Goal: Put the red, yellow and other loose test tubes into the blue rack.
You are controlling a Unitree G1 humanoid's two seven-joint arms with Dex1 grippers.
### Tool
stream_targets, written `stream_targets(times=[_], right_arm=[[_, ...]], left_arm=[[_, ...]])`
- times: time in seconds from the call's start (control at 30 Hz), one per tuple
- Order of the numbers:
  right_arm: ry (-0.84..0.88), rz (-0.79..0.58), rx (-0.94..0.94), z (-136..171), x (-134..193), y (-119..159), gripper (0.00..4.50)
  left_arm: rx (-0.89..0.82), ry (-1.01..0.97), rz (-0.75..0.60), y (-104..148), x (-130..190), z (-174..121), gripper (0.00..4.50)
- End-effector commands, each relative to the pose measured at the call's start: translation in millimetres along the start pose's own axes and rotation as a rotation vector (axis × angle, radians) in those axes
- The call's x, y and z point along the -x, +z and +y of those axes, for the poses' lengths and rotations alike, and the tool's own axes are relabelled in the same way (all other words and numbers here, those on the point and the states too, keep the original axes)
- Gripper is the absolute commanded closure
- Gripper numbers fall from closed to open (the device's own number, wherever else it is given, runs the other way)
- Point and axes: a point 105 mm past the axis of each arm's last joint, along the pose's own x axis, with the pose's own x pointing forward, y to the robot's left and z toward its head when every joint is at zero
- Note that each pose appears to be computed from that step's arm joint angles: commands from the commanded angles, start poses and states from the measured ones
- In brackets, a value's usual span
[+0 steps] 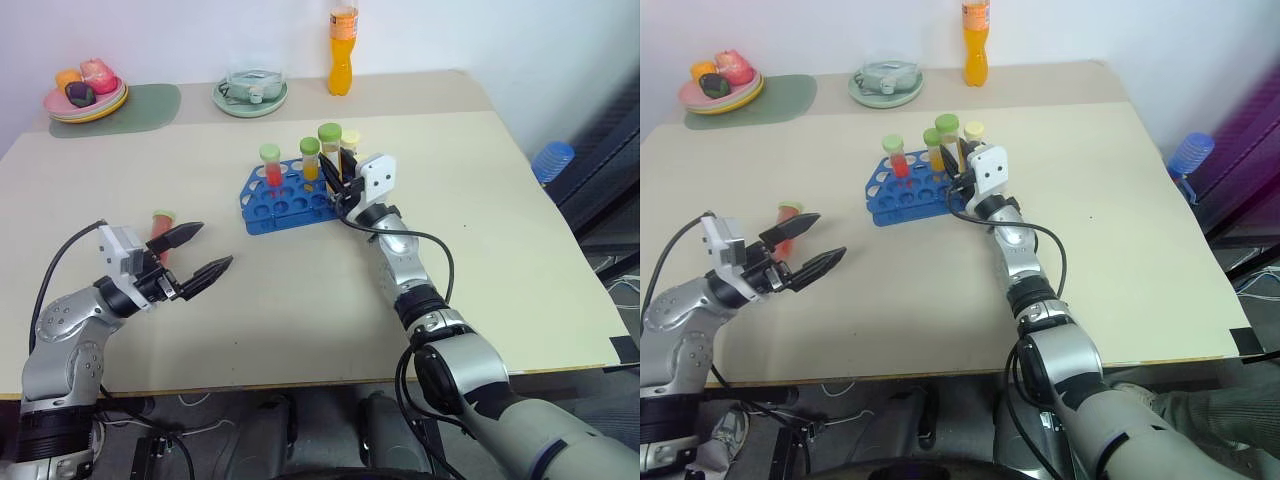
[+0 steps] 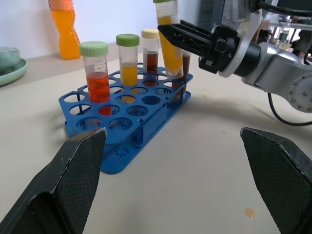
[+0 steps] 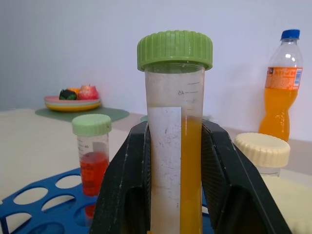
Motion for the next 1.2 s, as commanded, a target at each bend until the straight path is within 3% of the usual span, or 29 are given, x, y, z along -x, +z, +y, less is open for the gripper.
stream_targets(times=[0.03,0.3,1.2], right_arm=[[0.022,-0.057,0.015,9,-8,11,3.74],[0.048,-0.033,0.011,21,-9,3,3.74],[0.02,0.063,0.066,21,-16,-11,3.74]], left_arm=[[-0.052,0.049,-0.04,14,3,5,0.0],[-0.045,0.08,-0.051,13,0,3,0.0],[-0.047,0.118,-0.063,20,3,-4,0.0]])
